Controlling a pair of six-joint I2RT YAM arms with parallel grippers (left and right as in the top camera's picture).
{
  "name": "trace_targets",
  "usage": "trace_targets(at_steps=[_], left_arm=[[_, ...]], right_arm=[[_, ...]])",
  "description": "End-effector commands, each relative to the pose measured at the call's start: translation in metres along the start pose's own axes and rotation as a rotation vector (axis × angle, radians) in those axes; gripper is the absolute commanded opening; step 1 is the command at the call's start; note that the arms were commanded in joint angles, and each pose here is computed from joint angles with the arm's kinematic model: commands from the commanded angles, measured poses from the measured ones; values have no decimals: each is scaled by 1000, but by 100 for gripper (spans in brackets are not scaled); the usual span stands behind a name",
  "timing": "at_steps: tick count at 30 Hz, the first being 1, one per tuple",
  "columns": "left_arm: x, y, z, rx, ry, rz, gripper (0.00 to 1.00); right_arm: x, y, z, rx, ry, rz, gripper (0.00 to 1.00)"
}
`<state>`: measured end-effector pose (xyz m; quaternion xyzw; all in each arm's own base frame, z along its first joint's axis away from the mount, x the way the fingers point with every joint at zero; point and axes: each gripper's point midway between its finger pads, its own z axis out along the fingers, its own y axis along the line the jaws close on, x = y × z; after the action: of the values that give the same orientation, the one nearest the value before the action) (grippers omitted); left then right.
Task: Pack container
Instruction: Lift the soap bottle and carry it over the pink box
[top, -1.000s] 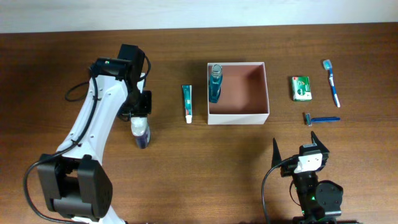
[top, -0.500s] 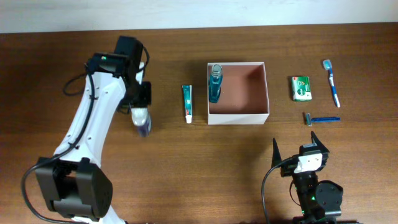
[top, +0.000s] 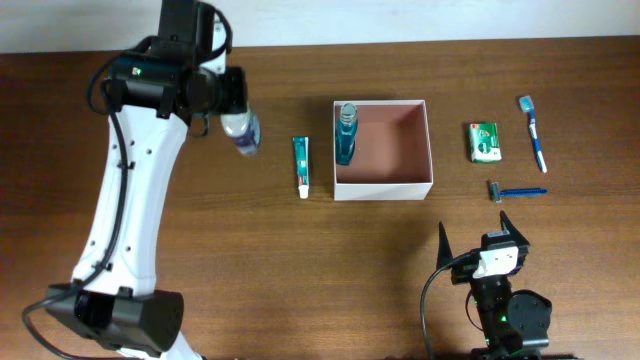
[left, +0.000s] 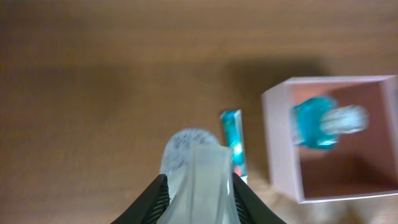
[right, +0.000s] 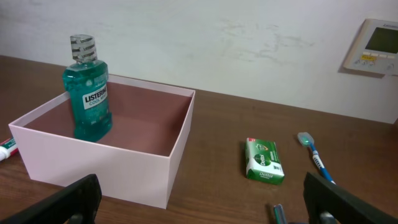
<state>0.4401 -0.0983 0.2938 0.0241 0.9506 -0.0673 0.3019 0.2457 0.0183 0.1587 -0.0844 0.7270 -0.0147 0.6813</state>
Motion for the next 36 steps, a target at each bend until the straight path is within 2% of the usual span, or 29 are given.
trace_targets(at_steps=[1,6,14,21,25,36], left_arm=[[-28,-35,-31,92,-122,48,31],[-40,-95,-53,199,-220,136,31],[-37,-183,-77,358,-324,257,31],[-37,-222,-87,385,-397,297,31],[-36,-238,-77,404,-399,310,31],[-44,-280,-8,430,-417,322,33]], right_arm=[[2,0,0,4,1,0,99],[2,0,0,4,1,0,99],[2,0,0,3,1,0,99],[2,0,0,3,1,0,99],[2,0,0,4,1,0,99],[2,0,0,4,1,0,99]])
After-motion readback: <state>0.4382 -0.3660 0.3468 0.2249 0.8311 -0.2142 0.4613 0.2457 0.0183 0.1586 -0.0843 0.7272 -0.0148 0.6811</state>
